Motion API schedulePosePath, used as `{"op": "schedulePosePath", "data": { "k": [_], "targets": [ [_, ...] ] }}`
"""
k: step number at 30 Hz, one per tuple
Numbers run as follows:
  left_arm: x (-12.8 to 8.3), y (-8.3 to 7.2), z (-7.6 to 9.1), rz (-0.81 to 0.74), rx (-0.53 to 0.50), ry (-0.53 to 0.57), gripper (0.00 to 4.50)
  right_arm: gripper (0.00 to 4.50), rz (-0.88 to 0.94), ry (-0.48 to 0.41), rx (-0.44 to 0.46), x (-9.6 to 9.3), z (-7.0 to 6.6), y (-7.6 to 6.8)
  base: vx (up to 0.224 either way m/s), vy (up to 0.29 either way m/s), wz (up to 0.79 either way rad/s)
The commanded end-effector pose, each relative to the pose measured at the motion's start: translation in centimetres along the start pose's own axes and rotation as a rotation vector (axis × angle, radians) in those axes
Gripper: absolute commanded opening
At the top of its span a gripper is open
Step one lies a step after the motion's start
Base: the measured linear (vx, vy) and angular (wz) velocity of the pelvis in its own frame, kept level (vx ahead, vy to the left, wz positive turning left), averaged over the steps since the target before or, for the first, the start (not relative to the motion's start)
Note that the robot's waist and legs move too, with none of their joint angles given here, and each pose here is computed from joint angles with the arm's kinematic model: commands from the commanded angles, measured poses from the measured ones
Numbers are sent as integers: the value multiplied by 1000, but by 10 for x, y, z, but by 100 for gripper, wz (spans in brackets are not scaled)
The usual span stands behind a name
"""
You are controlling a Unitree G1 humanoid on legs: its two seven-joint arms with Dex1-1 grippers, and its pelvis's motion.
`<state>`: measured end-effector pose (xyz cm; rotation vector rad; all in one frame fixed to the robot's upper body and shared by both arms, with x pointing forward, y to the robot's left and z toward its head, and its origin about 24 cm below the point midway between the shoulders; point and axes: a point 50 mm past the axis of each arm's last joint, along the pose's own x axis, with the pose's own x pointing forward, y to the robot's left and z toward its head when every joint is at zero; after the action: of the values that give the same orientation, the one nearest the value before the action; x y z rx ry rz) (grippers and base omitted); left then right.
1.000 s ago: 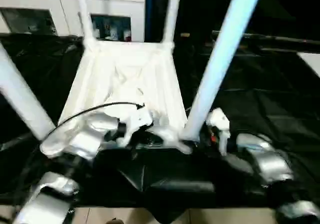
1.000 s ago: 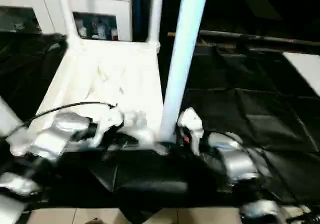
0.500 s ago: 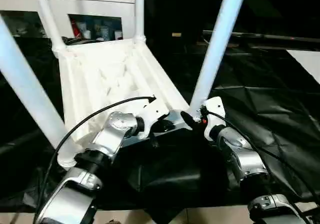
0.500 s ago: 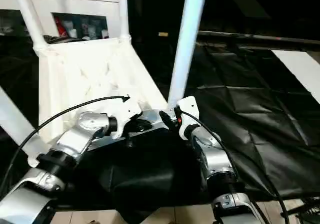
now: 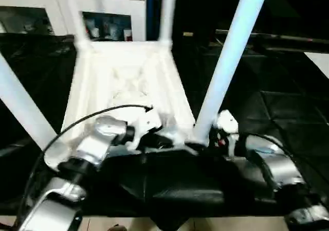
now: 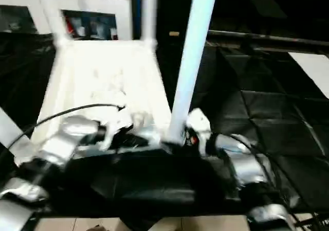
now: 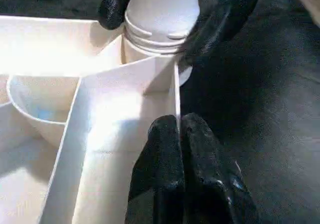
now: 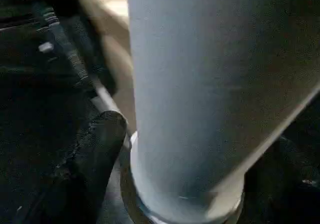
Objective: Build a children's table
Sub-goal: Rotate leg to tighten
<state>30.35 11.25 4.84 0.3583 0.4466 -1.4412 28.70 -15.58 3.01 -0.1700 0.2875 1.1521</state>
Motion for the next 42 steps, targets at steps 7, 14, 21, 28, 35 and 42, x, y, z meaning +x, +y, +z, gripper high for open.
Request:
{"op": "schedulePosePath", "data": {
  "k": [7, 14, 21, 28, 35, 42],
  "targets": [
    [-5, -11, -5, -122, -6, 16, 0, 350, 102, 11, -20, -11, 4, 1, 0, 0, 0],
    [-2, -9, -3, -96, 0, 5, 0, 287, 123, -1, 13, -3, 2, 6, 0, 0, 0],
    [22, 5, 2, 111, -11, 11, 0, 263, -129, 88, 65, 11, -18, -1, 0, 0, 0],
    [63, 10, 26, 229, -37, -33, 0, 263, -508, 39, 287, 46, -24, -6, 0, 0, 0],
    [79, 5, 37, 205, -5, -57, 0, 297, -543, -23, 236, 71, -8, -2, 0, 0, 0],
    [66, 7, 27, 175, 2, -41, 0, 373, -452, -101, 191, 64, 3, -6, 0, 0, 0]
  ]
}}
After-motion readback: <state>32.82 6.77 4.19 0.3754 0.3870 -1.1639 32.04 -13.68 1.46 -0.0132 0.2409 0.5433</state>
